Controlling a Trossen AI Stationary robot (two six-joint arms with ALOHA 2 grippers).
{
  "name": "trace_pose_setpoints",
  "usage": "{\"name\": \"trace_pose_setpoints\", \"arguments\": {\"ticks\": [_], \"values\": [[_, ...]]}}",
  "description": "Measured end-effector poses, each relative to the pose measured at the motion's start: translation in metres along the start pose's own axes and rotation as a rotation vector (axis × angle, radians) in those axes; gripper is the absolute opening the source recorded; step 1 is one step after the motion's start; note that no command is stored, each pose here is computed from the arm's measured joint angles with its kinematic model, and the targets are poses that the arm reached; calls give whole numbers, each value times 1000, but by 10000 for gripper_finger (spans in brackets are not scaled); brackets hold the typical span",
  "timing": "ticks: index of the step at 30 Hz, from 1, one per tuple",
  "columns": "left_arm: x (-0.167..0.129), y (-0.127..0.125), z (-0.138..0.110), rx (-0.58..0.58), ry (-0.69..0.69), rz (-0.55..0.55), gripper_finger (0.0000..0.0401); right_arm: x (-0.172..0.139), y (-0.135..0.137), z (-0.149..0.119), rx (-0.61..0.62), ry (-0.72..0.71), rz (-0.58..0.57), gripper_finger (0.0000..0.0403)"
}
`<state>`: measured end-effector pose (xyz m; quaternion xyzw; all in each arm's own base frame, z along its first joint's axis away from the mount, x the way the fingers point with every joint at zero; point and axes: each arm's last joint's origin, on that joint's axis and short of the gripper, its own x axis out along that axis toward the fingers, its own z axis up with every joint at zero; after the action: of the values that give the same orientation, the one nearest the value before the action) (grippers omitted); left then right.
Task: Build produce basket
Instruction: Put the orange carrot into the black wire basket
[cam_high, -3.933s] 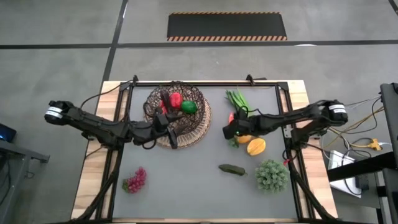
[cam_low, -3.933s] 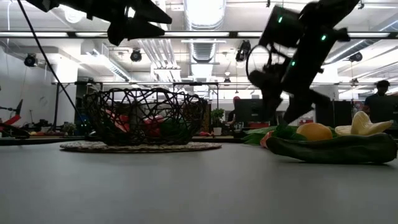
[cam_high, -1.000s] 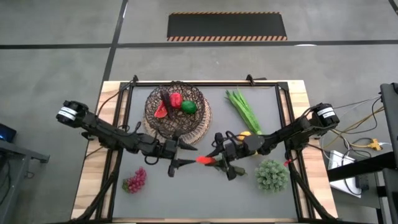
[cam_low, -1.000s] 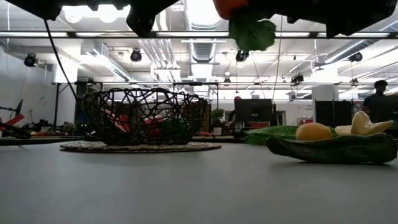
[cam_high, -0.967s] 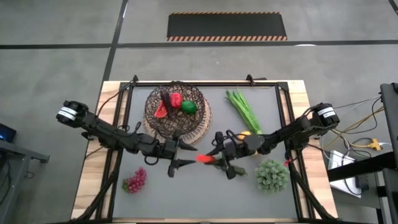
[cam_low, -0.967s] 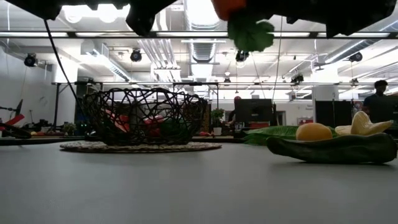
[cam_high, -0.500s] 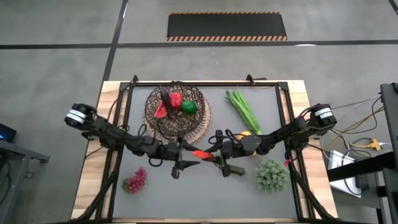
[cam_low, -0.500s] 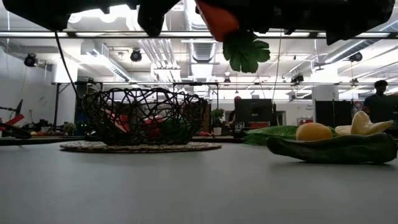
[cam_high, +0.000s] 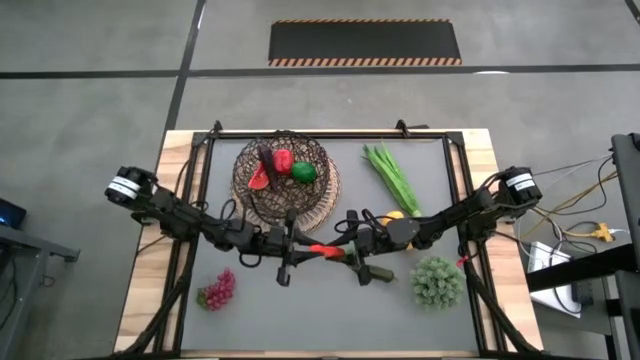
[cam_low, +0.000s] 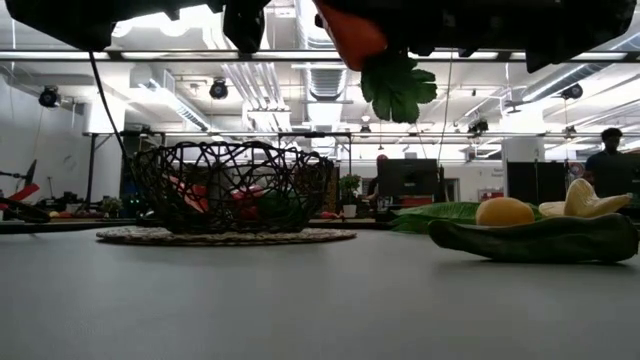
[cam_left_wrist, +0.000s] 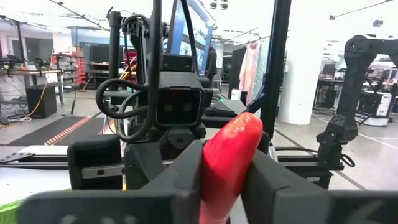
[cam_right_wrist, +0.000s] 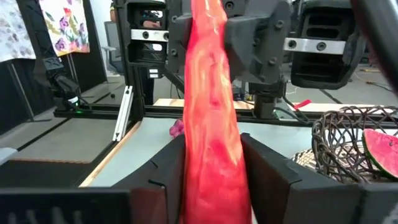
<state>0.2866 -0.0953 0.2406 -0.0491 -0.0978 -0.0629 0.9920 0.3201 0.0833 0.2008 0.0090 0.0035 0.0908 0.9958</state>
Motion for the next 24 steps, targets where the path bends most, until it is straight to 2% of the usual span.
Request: {"name": "trace_pose_setpoints", "arguments": {"ticks": [4,10,15,20,24], "values": [[0,0,0,2,0,0,30,0,-1,0,10,1,-23,174],[0,1,0,-4,-1,40,31,-3,-1,4,32,21,-35,240],[0,2,0,-2,3,59,32,-14,-3,18,42,62,-67,289],[-4,6,4,13,40,200,33,-36,-7,41,42,126,-168,314],[-11,12,16,41,81,379,33,-57,-11,57,33,167,-262,317]]}}
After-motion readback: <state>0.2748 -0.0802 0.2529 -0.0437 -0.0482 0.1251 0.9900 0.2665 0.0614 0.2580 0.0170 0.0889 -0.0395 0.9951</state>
